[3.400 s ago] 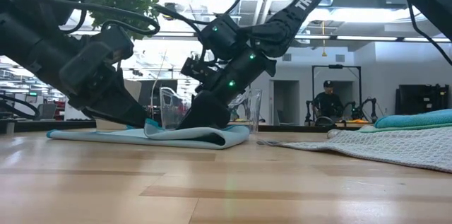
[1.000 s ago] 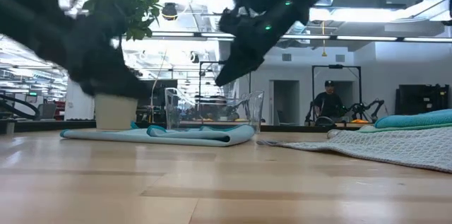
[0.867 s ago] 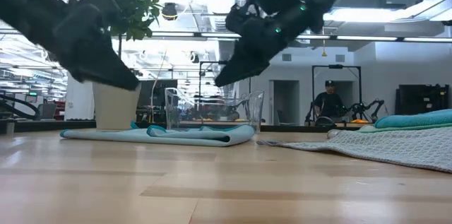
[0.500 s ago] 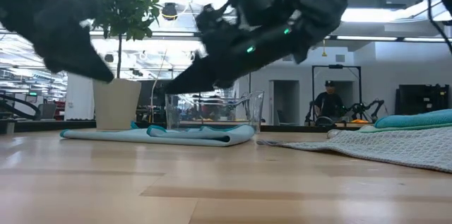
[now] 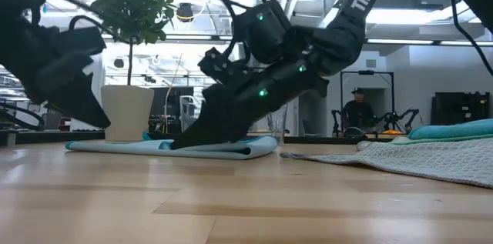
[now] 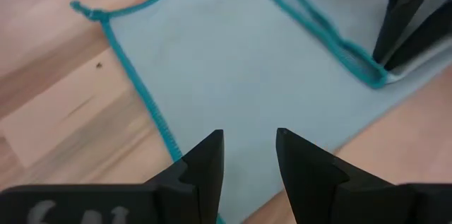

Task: Fold microfiber towels
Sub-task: Fold the light blue microfiber cloth

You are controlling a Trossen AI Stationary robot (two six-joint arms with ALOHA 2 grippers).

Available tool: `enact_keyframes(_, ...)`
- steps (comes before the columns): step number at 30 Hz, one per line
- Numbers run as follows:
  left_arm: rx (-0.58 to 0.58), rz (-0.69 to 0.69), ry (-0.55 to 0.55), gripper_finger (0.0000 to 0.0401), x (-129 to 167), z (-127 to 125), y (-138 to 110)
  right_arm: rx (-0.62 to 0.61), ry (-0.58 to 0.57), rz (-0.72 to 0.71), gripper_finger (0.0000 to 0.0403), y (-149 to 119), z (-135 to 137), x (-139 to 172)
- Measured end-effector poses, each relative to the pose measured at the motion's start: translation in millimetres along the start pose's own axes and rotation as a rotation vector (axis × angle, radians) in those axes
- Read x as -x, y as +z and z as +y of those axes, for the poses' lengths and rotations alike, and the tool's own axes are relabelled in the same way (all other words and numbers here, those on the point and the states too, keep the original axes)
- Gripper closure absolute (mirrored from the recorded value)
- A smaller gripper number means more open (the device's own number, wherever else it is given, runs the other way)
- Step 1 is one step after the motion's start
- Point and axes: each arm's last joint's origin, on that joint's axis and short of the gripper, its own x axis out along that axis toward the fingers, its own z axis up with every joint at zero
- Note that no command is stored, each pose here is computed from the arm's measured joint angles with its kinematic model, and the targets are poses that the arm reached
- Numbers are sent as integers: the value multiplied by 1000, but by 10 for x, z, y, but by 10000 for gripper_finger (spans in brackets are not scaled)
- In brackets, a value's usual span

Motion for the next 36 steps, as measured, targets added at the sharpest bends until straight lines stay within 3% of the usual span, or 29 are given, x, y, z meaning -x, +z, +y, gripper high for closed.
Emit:
enact_keyframes(12,176,2,78,278,7,93,-30,-18,0,0,344,-40,7,-36)
enact_keyframes(18,262,105,190,259,94,271,-76,-19,0,3,344,-45,8,-36)
enact_keyframes(24,373,15,131,235,138,208,-133,-19,1,4,344,-49,8,-37)
enact_keyframes(29,371,53,138,239,36,189,-297,-19,1,1,344,-50,8,-37)
enact_keyframes(36,339,-23,114,240,-49,107,-424,-20,3,2,344,-52,9,-37)
